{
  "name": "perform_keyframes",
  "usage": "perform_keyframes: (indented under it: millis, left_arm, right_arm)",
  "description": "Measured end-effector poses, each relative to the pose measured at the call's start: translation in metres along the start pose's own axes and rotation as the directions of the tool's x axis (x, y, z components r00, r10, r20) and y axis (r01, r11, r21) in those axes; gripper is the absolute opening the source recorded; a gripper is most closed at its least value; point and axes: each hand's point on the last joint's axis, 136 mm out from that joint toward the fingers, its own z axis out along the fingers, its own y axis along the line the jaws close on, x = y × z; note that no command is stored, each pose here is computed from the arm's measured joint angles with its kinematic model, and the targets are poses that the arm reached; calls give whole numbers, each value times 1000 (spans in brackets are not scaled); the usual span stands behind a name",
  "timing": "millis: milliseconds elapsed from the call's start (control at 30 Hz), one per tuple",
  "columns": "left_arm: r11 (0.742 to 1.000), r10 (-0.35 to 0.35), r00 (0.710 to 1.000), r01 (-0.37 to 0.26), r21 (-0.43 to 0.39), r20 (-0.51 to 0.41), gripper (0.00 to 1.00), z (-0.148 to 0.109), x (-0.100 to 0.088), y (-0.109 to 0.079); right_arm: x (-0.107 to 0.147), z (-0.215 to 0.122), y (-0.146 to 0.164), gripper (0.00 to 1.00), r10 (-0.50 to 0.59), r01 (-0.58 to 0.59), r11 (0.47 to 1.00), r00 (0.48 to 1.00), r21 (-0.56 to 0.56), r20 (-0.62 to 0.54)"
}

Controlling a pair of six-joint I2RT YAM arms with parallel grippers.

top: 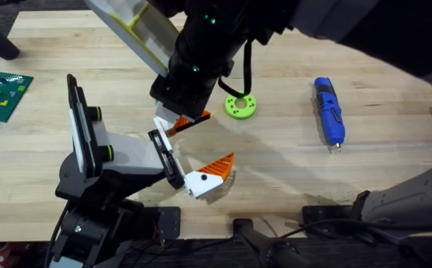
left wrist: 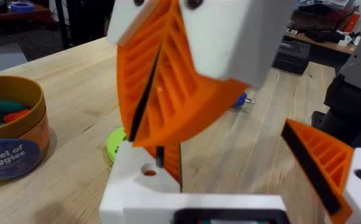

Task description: Pick up the gripper from the table and insert it into the empty holder that is missing its gripper. Then pick up a screw, insert it into the mounting hole, and use the screwdriver to tighten it. Finally, clean up the table by picking up the vegetable and placing it into the bucket.

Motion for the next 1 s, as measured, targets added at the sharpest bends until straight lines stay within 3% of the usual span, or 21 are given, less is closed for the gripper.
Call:
perform_keyframes:
  millis: [1000]
  left_arm:
    - [1000,-3,1000,3,0,0,984,0,0,0]
  right_arm:
    - [-6,0,-1,9,-4,4,1000,1000,5,24]
